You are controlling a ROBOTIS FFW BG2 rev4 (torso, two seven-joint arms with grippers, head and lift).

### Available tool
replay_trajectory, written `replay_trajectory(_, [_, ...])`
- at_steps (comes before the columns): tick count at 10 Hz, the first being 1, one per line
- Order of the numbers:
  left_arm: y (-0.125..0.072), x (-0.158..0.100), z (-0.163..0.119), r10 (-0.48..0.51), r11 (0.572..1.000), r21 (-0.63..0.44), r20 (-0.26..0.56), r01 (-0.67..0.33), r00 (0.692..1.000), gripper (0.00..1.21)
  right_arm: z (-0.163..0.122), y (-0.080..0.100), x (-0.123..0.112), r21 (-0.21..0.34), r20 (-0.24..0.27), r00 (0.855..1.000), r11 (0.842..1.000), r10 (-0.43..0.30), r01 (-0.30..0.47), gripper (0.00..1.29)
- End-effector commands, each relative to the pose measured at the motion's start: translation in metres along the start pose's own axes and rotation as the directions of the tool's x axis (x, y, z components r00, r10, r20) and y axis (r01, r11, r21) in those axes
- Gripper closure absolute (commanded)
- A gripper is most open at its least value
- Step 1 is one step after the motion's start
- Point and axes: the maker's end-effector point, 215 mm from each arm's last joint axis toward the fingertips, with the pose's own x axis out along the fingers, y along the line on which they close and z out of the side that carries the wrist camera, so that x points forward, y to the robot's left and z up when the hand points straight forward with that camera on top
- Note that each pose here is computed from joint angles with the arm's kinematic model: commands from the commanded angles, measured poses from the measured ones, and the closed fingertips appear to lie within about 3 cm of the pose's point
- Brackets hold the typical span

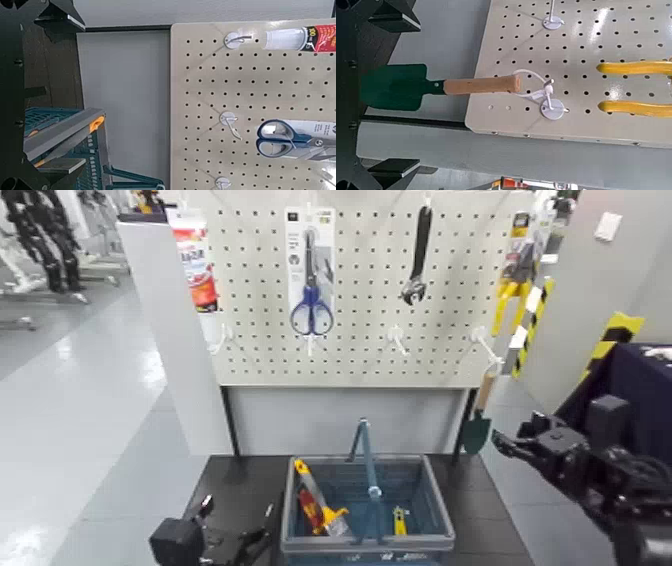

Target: Put the tool with the wooden handle into the crate.

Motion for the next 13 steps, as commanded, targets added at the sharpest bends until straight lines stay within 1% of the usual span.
replay_trajectory(1, [-0.003, 0.001, 0.001, -0.005, 1.0, 0.0, 0.0, 0.005, 1.0, 0.12, 0.008, -0.011, 0.02, 0.005, 0.002, 1.0, 1.0, 0.021, -0.021, 0.11])
replay_trajectory(4, [-0.006, 0.003, 0.001, -0.011, 1.0, -0.003, -0.001, 0.011, 1.0, 0.12, 0.011, -0.011, 0.04, 0.008, -0.019, 0.998, 0.998, 0.068, -0.068, 0.11])
replay_trajectory(7, [-0.012, 0.007, 0.002, -0.024, 1.0, -0.002, 0.0, 0.024, 1.0, 0.12, 0.015, 0.0, 0.058, -0.001, -0.025, 0.995, 0.995, 0.097, -0.097, 0.11])
replay_trajectory(11, [-0.016, 0.01, 0.005, -0.035, 0.999, -0.001, 0.006, 0.035, 0.999, 0.12, 0.026, 0.003, 0.069, -0.017, -0.02, 0.994, 0.994, 0.107, -0.108, 0.11])
replay_trajectory(13, [-0.018, 0.011, 0.005, -0.039, 0.999, -0.001, 0.007, 0.039, 0.999, 0.12, 0.027, 0.005, 0.072, -0.011, -0.018, 0.994, 0.994, 0.112, -0.112, 0.17])
